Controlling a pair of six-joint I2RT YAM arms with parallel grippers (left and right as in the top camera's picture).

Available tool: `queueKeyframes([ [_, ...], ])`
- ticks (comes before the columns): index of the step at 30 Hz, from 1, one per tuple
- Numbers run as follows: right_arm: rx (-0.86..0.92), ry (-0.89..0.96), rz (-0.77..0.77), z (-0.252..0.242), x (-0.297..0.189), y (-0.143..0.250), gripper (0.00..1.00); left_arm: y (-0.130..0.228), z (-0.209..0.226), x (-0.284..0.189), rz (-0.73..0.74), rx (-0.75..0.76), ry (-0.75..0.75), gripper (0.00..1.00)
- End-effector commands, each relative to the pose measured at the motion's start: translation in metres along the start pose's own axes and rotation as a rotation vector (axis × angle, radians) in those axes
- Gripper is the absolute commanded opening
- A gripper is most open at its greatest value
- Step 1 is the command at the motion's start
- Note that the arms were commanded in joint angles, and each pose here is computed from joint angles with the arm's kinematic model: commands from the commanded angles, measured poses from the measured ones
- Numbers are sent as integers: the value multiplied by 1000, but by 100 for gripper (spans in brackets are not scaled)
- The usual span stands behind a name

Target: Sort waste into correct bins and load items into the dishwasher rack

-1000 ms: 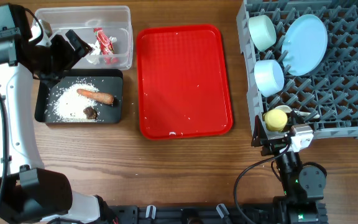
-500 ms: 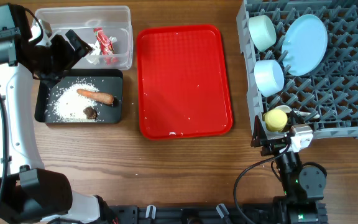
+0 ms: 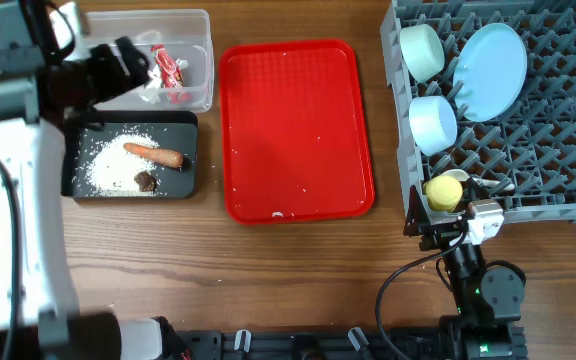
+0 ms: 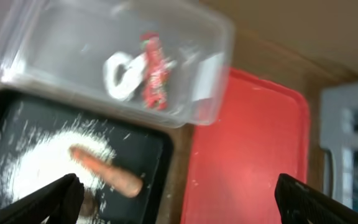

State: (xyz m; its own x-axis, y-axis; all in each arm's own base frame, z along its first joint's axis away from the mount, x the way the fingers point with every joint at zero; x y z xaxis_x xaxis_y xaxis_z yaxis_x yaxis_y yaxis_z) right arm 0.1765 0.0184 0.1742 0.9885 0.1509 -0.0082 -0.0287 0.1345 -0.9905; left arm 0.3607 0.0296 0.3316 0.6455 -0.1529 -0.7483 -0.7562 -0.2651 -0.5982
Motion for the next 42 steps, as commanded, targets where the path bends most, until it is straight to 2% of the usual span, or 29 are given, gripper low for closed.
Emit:
queueKeyframes([
  [1, 12, -25, -14, 3, -1, -2, 100, 20, -30, -51, -169, 275, 45, 100],
  [5, 12, -25, -14, 3, -1, -2, 100, 71, -24, -66, -344, 304, 65, 100],
  [7, 12, -25, -14, 3, -1, -2, 100, 104, -15, -57, -430, 323, 73, 100],
  [11, 12, -25, -14, 3, -1, -2, 100, 162, 2, -35, -510, 315, 85, 100],
  [17, 12, -25, -14, 3, -1, -2, 100, 210, 14, -28, -626, 332, 94, 100],
  [21, 12, -25, -14, 3, -1, -2, 100, 226, 19, -22, -690, 345, 101, 100],
  [30, 12, -25, -14, 3, -1, -2, 100, 237, 19, -10, -811, 378, 139, 100],
  [42, 12, -25, -14, 3, -1, -2, 100, 251, 27, 10, -785, 331, 147, 100],
])
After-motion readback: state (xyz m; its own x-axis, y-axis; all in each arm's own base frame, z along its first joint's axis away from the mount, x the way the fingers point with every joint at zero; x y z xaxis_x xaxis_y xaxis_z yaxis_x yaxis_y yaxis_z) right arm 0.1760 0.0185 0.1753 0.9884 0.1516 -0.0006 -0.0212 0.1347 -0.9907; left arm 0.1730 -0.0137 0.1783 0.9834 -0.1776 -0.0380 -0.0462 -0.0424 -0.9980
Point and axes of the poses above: each gripper's point midway between its finger pads, its own x axis out along the fingers, its own z axis along the line the jaws close on, y = z × x, the point moved 7 cm from there along -x, back along the fingers, and after that the axes turned 4 degrees about x, right-handed, at the moved point
